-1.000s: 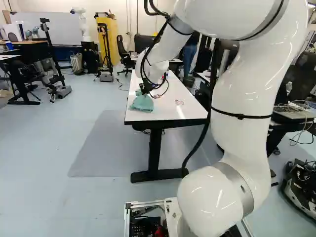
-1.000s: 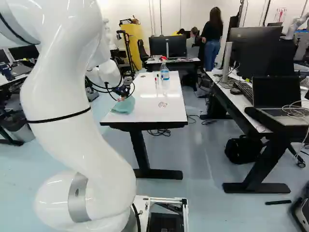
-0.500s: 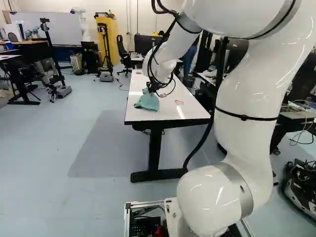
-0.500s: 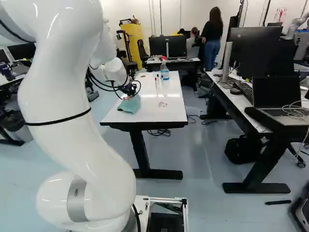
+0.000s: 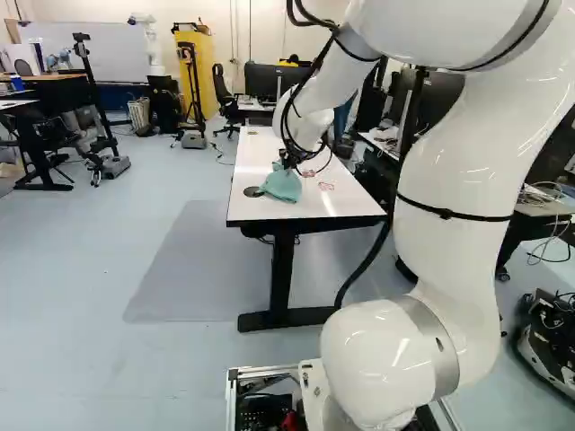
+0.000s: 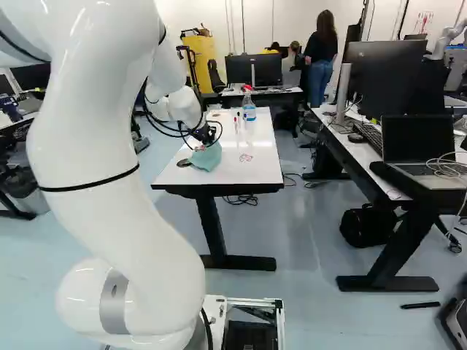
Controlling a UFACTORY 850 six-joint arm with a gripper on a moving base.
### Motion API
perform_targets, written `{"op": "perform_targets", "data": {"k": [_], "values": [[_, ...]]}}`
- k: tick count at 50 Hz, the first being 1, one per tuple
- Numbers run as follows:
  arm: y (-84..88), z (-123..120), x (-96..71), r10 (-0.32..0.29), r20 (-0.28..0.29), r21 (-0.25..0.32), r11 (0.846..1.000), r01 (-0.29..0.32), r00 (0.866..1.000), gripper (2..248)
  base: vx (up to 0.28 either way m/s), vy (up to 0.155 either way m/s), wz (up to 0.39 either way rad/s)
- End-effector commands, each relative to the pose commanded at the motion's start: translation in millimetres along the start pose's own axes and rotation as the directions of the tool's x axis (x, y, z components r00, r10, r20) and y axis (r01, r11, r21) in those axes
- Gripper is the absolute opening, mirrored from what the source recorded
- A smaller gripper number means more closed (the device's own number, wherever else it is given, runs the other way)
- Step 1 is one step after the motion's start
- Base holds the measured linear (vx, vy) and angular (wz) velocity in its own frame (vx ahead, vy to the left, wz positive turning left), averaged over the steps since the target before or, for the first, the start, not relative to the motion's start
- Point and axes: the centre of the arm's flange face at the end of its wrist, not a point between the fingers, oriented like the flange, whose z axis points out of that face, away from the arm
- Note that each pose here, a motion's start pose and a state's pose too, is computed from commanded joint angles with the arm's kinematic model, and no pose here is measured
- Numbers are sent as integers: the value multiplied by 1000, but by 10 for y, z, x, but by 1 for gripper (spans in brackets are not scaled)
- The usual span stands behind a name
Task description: Clean the table with the green towel
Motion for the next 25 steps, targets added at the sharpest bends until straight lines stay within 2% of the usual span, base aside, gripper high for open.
{"op": "perform_targets", "data": {"k": [25], "values": [[419, -25, -25, 56, -1, -53, 997, -56, 998, 32, 0, 0, 0]]}}
